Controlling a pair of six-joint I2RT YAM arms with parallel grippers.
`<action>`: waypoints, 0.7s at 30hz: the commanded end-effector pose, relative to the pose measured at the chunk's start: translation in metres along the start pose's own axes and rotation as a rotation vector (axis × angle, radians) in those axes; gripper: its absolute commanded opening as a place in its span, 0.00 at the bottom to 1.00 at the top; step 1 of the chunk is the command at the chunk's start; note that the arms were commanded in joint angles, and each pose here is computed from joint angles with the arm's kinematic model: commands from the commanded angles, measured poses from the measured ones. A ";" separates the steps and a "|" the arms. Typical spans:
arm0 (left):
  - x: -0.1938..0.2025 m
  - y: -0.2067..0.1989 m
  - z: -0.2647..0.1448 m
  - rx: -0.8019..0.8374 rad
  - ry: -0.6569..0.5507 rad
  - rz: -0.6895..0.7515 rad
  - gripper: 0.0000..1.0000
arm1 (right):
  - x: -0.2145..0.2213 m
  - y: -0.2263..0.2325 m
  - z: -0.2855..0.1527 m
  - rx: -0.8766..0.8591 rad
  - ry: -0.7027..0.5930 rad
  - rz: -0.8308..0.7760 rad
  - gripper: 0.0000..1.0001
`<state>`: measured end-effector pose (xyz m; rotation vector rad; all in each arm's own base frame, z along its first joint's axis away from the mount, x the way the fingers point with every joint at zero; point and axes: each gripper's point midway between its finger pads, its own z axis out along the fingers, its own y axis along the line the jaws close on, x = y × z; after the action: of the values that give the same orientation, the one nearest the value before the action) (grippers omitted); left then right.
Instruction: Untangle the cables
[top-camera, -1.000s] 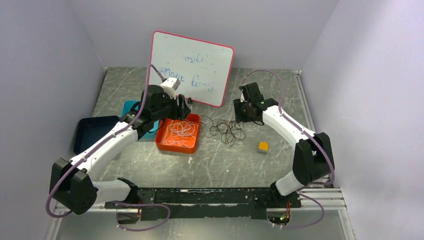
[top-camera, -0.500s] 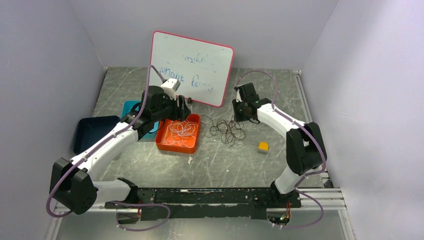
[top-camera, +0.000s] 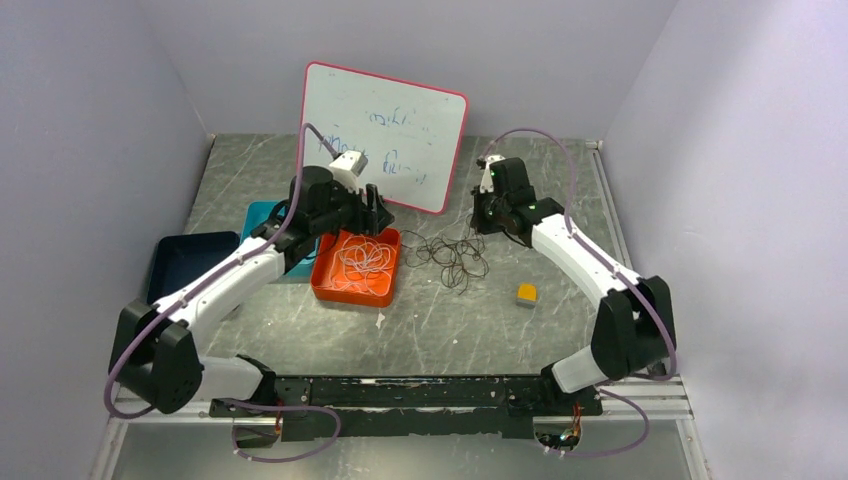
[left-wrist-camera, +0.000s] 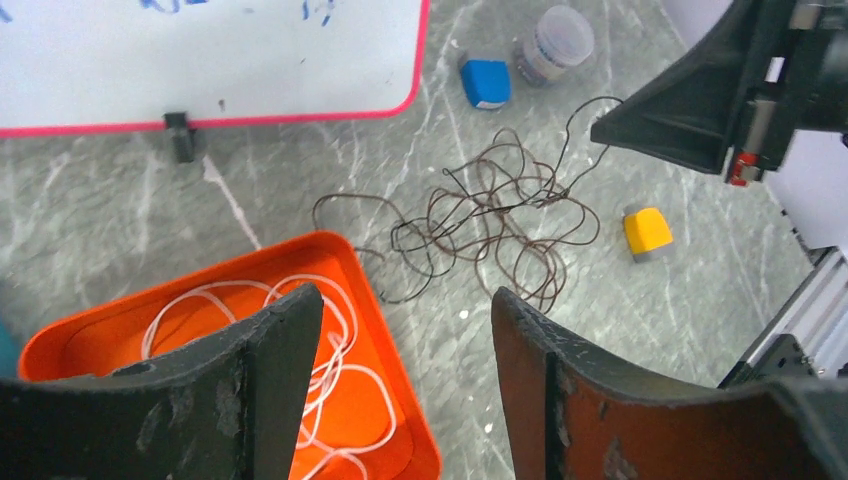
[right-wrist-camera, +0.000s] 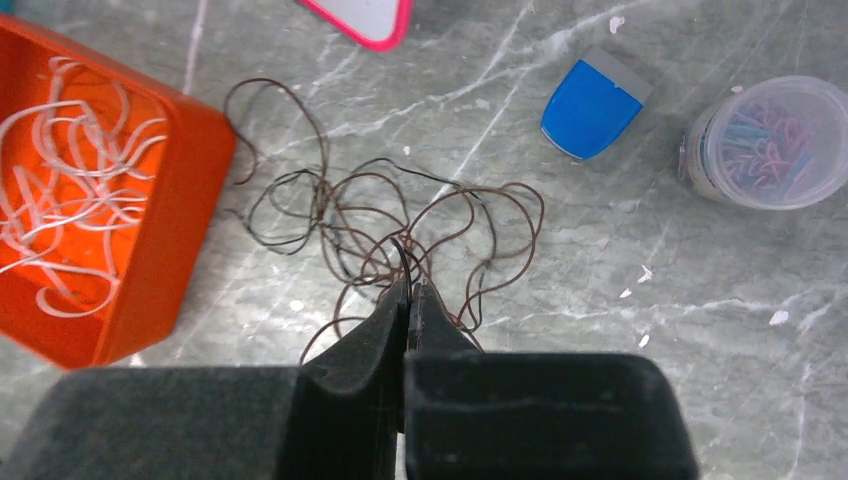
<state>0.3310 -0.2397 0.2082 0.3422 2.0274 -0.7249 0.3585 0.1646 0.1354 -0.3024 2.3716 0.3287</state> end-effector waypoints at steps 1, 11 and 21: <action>-0.039 -0.031 0.015 0.147 -0.106 0.006 0.69 | -0.025 0.012 -0.034 -0.051 -0.063 0.021 0.00; -0.050 -0.094 0.045 0.324 -0.154 0.082 0.73 | -0.080 0.036 -0.092 -0.139 -0.204 0.040 0.00; -0.069 -0.117 0.067 0.398 -0.257 0.126 0.75 | -0.100 0.055 -0.114 -0.229 -0.245 0.059 0.00</action>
<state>0.3442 -0.3546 0.2455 0.5412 1.7545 -0.9942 0.3480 0.1883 0.2717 -0.2829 2.1389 0.5668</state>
